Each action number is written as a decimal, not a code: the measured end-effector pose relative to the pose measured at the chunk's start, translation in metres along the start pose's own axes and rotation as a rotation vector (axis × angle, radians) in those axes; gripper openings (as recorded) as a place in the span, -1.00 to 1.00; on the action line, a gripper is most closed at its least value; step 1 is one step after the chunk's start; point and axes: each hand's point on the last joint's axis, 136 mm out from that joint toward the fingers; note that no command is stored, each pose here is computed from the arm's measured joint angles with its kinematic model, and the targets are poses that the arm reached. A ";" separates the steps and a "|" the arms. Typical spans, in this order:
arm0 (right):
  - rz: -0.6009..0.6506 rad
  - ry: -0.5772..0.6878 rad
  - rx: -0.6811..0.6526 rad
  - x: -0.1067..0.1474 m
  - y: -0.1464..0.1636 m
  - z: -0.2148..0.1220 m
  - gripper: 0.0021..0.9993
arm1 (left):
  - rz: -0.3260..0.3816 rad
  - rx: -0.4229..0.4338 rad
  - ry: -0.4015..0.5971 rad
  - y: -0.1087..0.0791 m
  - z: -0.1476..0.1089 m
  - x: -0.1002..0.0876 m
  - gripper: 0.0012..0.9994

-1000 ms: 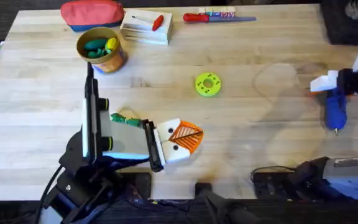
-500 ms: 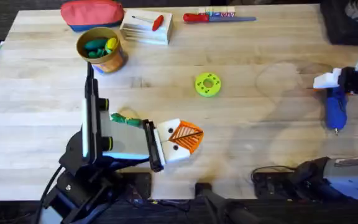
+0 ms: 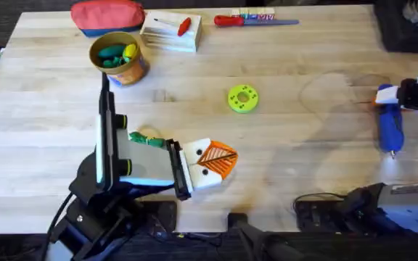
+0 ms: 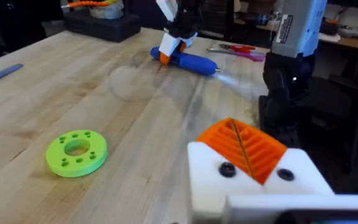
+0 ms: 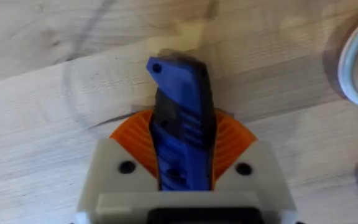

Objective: Pick up the gripper from the table and insert it into the empty holder that is missing its gripper. Then pick up a screw, insert it into the mounting hole, and use the screwdriver to tighten it. Finally, clean up the table by picking up the vegetable and placing it into the bucket.

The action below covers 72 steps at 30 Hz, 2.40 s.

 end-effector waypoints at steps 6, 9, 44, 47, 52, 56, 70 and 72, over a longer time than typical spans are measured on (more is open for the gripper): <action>0.001 0.001 0.003 -0.001 -0.001 -0.001 -0.98 | 0.000 0.000 0.000 0.000 0.000 0.000 -0.99; 0.002 0.011 -0.002 0.001 0.000 -0.002 -0.97 | 0.000 0.000 0.000 0.000 0.000 0.000 -0.99; 0.013 -0.633 0.048 -0.077 0.058 -0.233 -0.99 | 0.000 0.000 0.000 0.000 0.000 0.000 -0.99; -0.039 -0.707 0.000 -0.085 0.086 -0.251 -0.99 | 0.000 0.000 0.000 0.000 0.000 0.000 -0.99; -0.126 -0.864 -0.090 -0.091 0.136 -0.295 -0.99 | 0.000 0.000 0.000 0.000 0.000 0.000 -0.99; -0.208 -1.026 -0.173 -0.087 0.176 -0.340 -0.99 | 0.000 0.000 0.000 0.000 0.000 0.000 -0.99; -0.366 -1.302 -0.604 0.002 0.272 -0.380 -0.99 | 0.000 -0.001 0.000 0.000 0.000 0.000 -0.99; -0.402 -1.299 -0.685 0.015 0.288 -0.377 -0.99 | 0.000 0.000 0.000 0.000 0.000 0.000 -0.99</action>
Point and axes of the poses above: each hand's point on the last joint's axis, 136 mm out from that joint toward the fingers, its own z axis out along the fingers, its own y axis along the line the jaws close on, x = y × z, and after that the axes turned 3 degrees about -z, right-handed
